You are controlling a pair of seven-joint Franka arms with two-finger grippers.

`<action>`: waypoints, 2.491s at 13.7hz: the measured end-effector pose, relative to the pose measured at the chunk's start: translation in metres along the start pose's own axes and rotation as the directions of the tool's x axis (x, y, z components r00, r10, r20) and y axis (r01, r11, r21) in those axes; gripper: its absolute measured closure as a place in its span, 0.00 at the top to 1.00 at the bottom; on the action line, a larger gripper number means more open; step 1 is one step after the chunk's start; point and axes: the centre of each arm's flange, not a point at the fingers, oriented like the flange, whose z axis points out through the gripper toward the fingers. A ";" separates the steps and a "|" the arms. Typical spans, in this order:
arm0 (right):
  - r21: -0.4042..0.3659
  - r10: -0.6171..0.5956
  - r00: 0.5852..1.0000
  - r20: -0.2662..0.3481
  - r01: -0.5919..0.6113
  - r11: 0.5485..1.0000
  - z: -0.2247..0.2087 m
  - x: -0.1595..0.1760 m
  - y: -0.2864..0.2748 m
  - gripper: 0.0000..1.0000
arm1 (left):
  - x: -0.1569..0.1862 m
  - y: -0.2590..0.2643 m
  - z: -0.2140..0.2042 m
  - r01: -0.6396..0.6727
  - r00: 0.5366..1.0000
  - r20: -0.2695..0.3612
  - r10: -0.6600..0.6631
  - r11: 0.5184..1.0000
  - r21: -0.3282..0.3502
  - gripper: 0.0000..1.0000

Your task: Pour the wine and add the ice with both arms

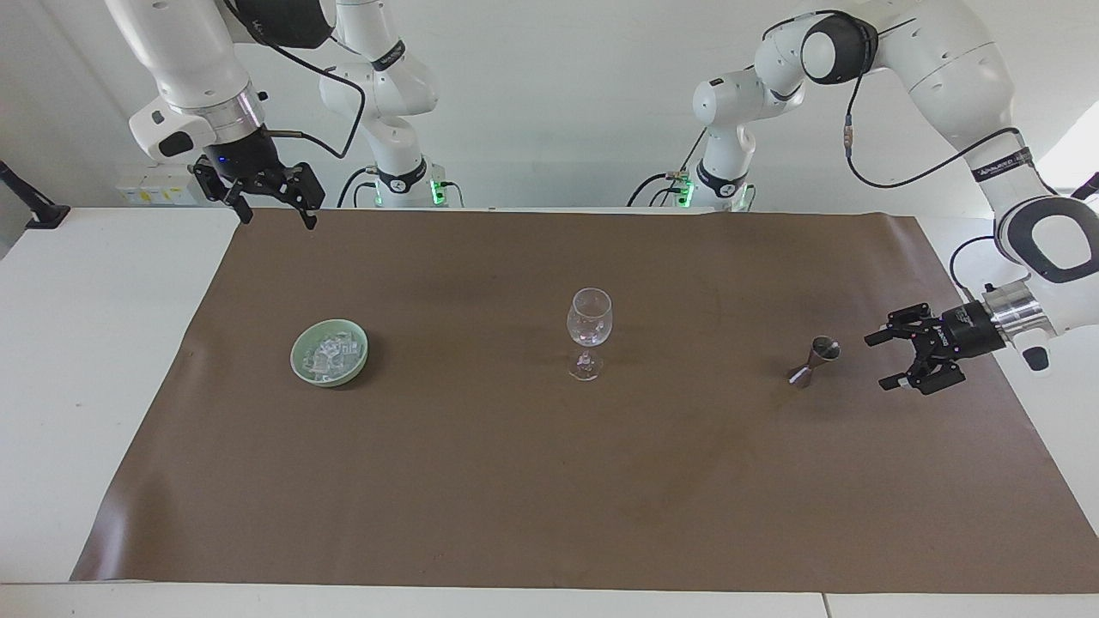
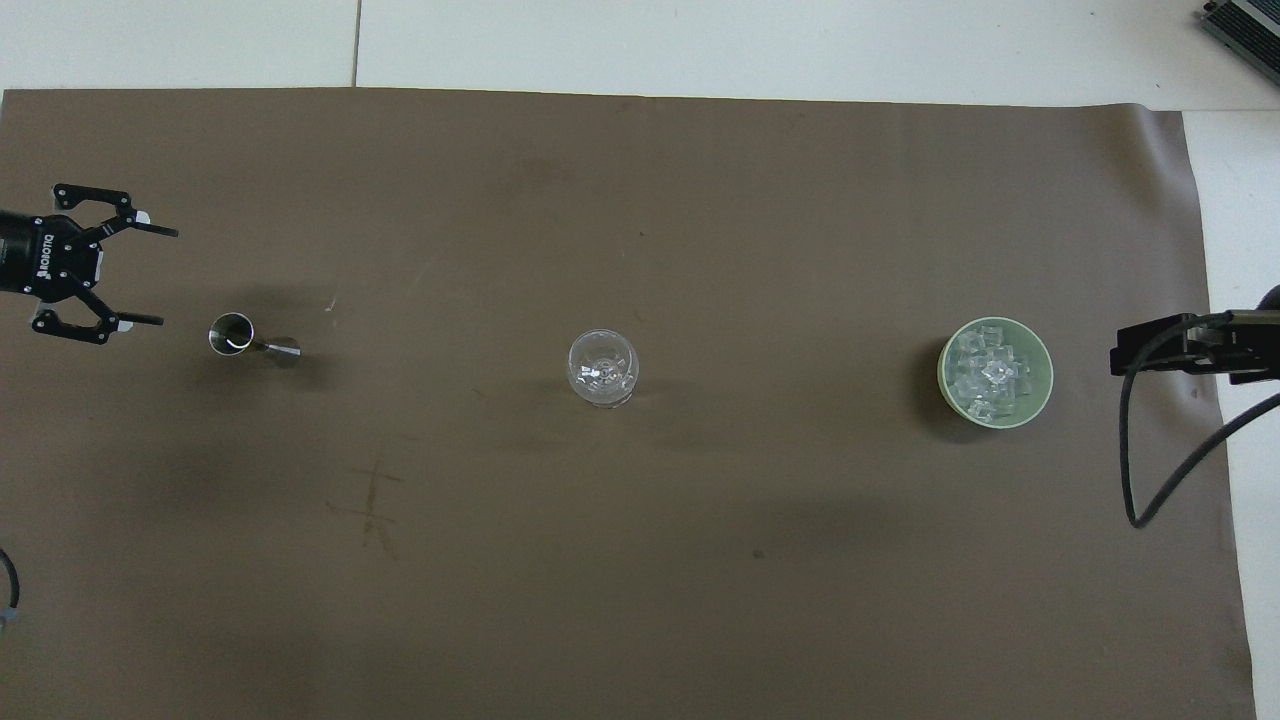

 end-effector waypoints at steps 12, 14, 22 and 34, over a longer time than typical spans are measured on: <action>0.000 0.000 1.000 0.000 0.000 1.000 0.000 0.000 0.000 1.00 | 0.038 -0.042 0.048 0.149 0.986 0.083 -0.144 0.988 -0.048 1.00; 0.000 0.000 1.000 0.000 0.000 1.000 0.000 0.000 0.000 1.00 | 0.048 -0.055 0.053 0.169 0.980 0.120 -0.160 0.983 -0.067 1.00; 0.000 0.000 1.000 0.000 0.000 1.000 0.000 0.000 0.000 1.00 | 0.074 -0.096 0.073 0.212 0.953 0.255 -0.164 0.962 -0.174 1.00; 0.000 0.000 1.000 0.000 0.000 1.000 0.000 0.000 0.000 1.00 | 0.076 -0.116 0.108 0.381 0.869 0.431 -0.245 0.886 -0.264 1.00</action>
